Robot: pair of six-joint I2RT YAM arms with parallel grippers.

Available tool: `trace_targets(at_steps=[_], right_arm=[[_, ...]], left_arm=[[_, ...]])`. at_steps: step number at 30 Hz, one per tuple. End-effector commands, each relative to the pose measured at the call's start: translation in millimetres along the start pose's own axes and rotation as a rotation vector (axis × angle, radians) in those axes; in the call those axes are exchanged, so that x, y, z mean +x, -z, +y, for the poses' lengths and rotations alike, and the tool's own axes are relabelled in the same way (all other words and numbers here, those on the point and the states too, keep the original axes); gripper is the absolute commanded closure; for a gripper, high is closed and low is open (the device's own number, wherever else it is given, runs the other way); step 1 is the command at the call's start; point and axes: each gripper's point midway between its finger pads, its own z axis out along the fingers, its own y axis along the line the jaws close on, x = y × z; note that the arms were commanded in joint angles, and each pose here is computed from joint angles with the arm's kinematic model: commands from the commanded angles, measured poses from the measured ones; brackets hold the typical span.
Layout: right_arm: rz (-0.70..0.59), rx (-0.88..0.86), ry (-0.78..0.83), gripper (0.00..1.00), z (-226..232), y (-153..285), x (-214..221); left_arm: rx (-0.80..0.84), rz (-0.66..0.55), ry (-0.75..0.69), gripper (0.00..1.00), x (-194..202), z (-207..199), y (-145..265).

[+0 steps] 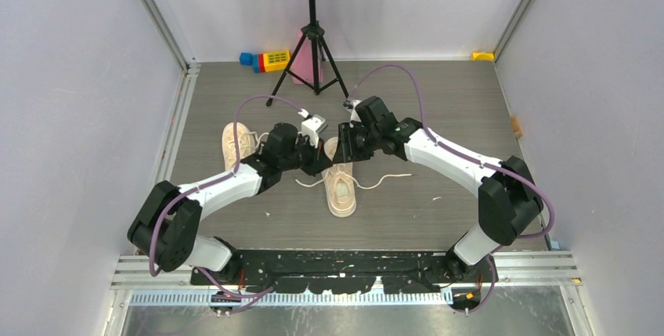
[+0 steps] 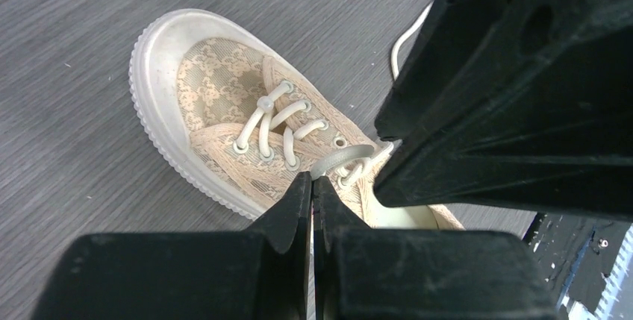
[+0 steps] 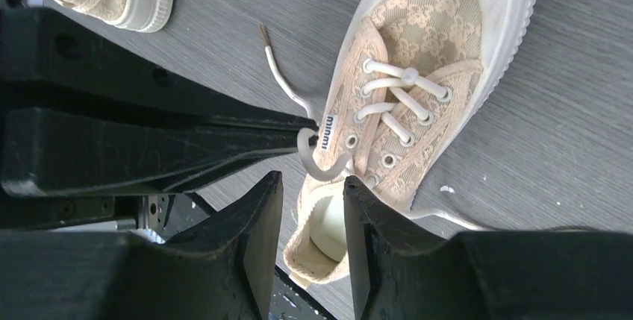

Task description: Tie the shoes

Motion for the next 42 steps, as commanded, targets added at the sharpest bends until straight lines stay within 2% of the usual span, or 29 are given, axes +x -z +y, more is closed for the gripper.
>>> trace_targets(at_steps=[1,6,9,14,16,20,24,26,27,29,32,36,42], right_arm=[[-0.079,-0.026,0.016,0.59,14.3,0.4,-30.8],[-0.075,-0.022,0.005,0.58,13.6,-4.6,-32.3],[-0.070,-0.025,0.000,0.64,14.1,-7.2,-33.0],[-0.056,-0.025,-0.009,0.68,13.2,-10.7,-30.3],[-0.051,-0.021,-0.009,0.72,11.9,-11.6,-28.6],[-0.054,-0.011,-0.013,0.88,9.6,-11.7,-28.6],[-0.067,-0.008,-0.018,0.94,11.4,-9.7,-32.9],[-0.068,-0.002,-0.023,0.95,11.3,-9.4,-34.7],[-0.065,0.002,-0.024,0.95,11.1,-9.7,-34.7],[-0.058,0.006,-0.028,0.97,10.9,-10.6,-34.6],[-0.054,0.002,-0.031,0.97,11.0,-11.5,-34.4],[-0.043,-0.009,-0.032,0.97,12.9,-13.3,-33.3],[-0.034,-0.004,-0.047,0.98,12.0,-16.4,-31.7]], left_arm=[[0.033,-0.045,-0.003,1.00,-8.9,-3.0,-4.3],[0.036,-0.057,-0.009,1.00,-8.9,-3.6,-3.2],[0.040,-0.057,-0.012,1.00,-9.2,-3.7,-3.4],[0.052,-0.064,-0.016,1.00,-10.4,-5.5,-3.5],[0.060,-0.068,-0.018,1.00,-11.4,-7.1,-3.4],[0.066,-0.067,-0.017,1.00,-11.6,-7.8,-4.6],[0.068,-0.051,-0.012,0.99,-8.4,-7.8,-5.1],[0.060,-0.042,-0.010,0.90,-6.5,-6.6,-4.2],[0.056,-0.039,-0.008,0.79,-5.7,-6.0,-3.8],[0.055,-0.042,-0.011,0.64,-4.5,-6.0,-2.6],[0.057,-0.060,-0.021,0.49,-5.5,-6.4,-1.0],[0.064,-0.050,-0.022,0.44,-4.2,-6.1,-4.7],[0.094,-0.070,0.001,0.42,-12.4,-11.2,-13.0]])
